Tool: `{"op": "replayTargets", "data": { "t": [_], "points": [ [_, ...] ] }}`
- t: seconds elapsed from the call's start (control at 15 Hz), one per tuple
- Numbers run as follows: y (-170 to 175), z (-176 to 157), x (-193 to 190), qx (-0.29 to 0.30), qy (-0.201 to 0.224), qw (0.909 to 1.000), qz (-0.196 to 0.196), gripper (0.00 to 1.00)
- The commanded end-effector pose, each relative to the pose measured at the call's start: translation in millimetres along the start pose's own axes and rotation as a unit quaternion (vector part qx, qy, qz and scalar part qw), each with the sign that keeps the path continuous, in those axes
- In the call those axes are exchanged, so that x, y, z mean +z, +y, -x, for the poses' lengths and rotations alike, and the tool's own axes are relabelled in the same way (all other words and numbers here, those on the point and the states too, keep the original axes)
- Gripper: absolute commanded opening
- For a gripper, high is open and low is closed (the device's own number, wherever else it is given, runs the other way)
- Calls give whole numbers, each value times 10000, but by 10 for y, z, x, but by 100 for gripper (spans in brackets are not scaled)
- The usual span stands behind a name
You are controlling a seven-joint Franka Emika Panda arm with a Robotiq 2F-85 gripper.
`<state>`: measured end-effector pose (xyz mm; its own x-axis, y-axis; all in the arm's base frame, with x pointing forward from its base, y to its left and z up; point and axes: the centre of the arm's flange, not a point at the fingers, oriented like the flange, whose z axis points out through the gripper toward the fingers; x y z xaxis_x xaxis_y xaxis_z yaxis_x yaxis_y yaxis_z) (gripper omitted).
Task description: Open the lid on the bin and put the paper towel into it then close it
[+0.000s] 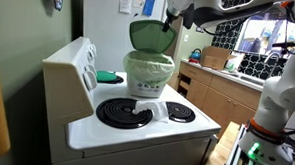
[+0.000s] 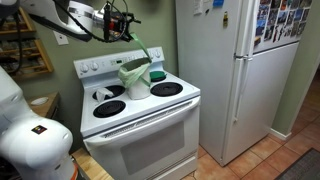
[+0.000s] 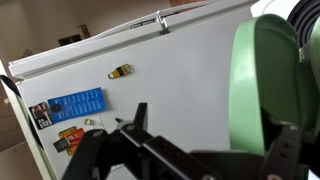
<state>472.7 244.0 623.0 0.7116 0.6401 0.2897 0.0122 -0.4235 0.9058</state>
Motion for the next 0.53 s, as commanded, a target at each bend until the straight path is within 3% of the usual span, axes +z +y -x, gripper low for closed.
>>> {"op": "replayTargets", "data": {
  "t": [0.0, 0.47],
  "points": [
    [0, -16, 91, 60, -49, 9999, 112, 100],
    [79, -12, 104, 132, -33, 9996, 240, 100]
  ]
}}
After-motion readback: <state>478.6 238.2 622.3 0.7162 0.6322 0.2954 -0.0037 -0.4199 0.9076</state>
